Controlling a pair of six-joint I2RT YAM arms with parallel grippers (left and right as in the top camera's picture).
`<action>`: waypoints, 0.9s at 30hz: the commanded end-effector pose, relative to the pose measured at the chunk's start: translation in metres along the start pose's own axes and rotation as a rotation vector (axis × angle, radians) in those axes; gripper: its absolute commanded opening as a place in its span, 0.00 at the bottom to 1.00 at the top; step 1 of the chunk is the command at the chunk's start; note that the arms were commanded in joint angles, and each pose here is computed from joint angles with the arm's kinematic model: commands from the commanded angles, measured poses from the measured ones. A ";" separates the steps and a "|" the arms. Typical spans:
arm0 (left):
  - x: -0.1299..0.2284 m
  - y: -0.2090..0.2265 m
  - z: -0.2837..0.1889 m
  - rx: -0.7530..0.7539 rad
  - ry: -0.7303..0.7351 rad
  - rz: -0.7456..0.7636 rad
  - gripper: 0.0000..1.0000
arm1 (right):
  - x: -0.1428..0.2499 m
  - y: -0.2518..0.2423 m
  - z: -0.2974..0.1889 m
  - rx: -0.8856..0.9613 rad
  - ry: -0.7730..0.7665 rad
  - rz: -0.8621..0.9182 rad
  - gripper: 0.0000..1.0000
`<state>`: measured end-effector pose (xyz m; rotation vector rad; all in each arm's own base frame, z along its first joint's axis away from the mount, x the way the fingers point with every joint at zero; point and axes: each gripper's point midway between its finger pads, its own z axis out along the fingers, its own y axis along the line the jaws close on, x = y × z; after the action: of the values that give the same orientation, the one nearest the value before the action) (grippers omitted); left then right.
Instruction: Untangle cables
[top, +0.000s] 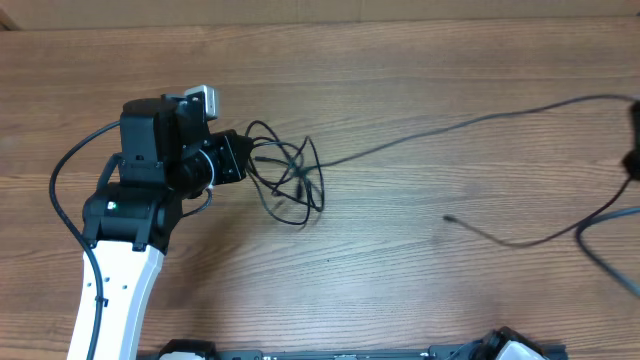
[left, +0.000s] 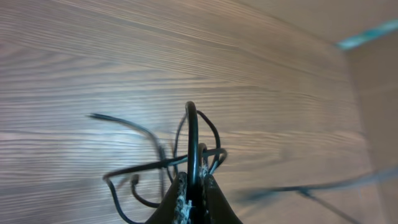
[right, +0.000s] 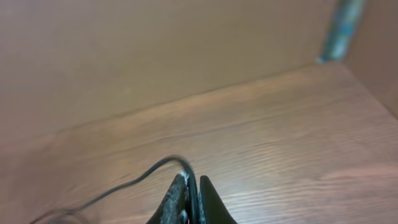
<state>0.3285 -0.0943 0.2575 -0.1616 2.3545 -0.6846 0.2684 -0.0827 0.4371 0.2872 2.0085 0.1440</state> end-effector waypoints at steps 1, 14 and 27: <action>-0.011 0.020 -0.004 -0.118 -0.054 0.029 0.04 | -0.020 -0.036 0.000 0.106 -0.070 0.145 0.04; -0.011 0.023 -0.005 -0.138 -0.057 0.025 0.04 | -0.003 -0.193 0.053 0.421 0.000 0.426 0.04; -0.006 0.015 -0.004 -0.088 -0.028 0.026 0.04 | 0.106 -0.331 0.056 0.627 0.127 1.068 1.00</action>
<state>0.3311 -0.0748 0.2489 -0.2193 2.3720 -0.5381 0.2194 -0.3829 0.2401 1.7698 1.8200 0.0204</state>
